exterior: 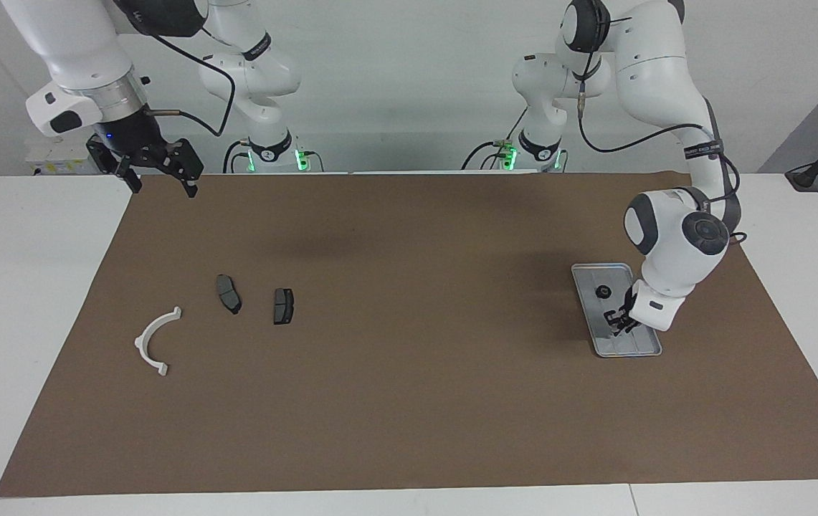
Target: Pick bearing gear from pile to tray
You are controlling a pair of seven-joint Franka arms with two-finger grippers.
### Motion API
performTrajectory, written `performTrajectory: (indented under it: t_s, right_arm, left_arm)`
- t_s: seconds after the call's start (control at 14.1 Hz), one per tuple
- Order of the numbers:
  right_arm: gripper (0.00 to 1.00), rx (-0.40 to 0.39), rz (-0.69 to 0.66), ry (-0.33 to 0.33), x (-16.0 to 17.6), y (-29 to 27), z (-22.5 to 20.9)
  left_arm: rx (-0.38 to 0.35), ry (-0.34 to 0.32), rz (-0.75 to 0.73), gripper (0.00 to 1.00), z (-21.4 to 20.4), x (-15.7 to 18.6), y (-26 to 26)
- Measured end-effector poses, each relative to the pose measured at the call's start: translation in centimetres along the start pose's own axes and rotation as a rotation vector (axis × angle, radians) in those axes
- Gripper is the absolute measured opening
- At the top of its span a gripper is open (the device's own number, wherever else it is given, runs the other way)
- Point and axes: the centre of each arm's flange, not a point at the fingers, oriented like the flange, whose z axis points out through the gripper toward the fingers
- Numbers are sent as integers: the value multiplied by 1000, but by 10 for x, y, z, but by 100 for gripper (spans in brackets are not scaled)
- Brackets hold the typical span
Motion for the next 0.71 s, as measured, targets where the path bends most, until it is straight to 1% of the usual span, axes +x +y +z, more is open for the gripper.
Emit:
performTrajectory:
  t_s: [0.28, 0.71]
  right_arm:
    - [100, 0, 17, 0, 1, 9, 0]
    - [100, 1, 24, 5, 0, 13, -2]
  left_arm:
    - [0, 4, 10, 25, 2, 3, -23]
    - [-4, 14, 17, 25, 16, -4, -19]
